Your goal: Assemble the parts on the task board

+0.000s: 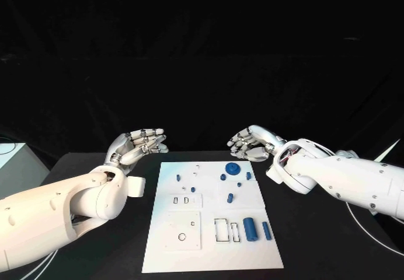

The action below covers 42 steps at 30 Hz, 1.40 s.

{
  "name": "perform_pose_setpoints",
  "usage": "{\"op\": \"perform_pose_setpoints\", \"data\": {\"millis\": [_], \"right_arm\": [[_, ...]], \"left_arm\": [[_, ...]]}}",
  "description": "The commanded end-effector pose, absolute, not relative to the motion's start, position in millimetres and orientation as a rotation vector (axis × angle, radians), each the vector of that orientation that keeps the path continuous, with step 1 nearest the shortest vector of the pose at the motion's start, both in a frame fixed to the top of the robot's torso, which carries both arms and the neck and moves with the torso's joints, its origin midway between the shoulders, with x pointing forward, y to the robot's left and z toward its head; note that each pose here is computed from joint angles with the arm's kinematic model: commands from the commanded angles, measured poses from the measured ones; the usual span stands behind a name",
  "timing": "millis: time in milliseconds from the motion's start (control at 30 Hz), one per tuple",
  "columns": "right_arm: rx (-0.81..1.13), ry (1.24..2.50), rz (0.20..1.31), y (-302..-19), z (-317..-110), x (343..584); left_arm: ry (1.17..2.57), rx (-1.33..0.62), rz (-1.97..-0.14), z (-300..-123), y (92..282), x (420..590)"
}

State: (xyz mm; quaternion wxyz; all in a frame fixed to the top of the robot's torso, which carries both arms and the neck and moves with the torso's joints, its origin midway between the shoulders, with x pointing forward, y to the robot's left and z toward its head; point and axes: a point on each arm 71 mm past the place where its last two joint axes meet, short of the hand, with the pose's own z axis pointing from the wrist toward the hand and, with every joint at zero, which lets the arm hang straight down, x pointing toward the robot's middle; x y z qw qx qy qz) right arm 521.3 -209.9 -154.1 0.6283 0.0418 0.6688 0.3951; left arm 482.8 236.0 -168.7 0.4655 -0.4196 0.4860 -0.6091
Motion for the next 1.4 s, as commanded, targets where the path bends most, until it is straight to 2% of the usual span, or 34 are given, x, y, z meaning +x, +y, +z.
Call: {"op": "perform_pose_setpoints", "data": {"millis": [33,433,800,1400], "right_arm": [[-0.098,1.563,0.747,-205,-154,520],[-0.299,1.599,0.560,-193,-156,522],[-0.335,1.633,0.500,-189,-166,526],[-0.344,1.667,0.436,-187,-179,529]], "left_arm": [[1.243,-0.982,-1.568,-162.8,228.2,475.8],[1.275,-0.990,-1.623,-151.8,226.3,457.5],[1.289,-0.990,-1.649,-147.5,223.8,451.2],[1.284,-0.991,-1.653,-142.1,226.2,449.8]]}}
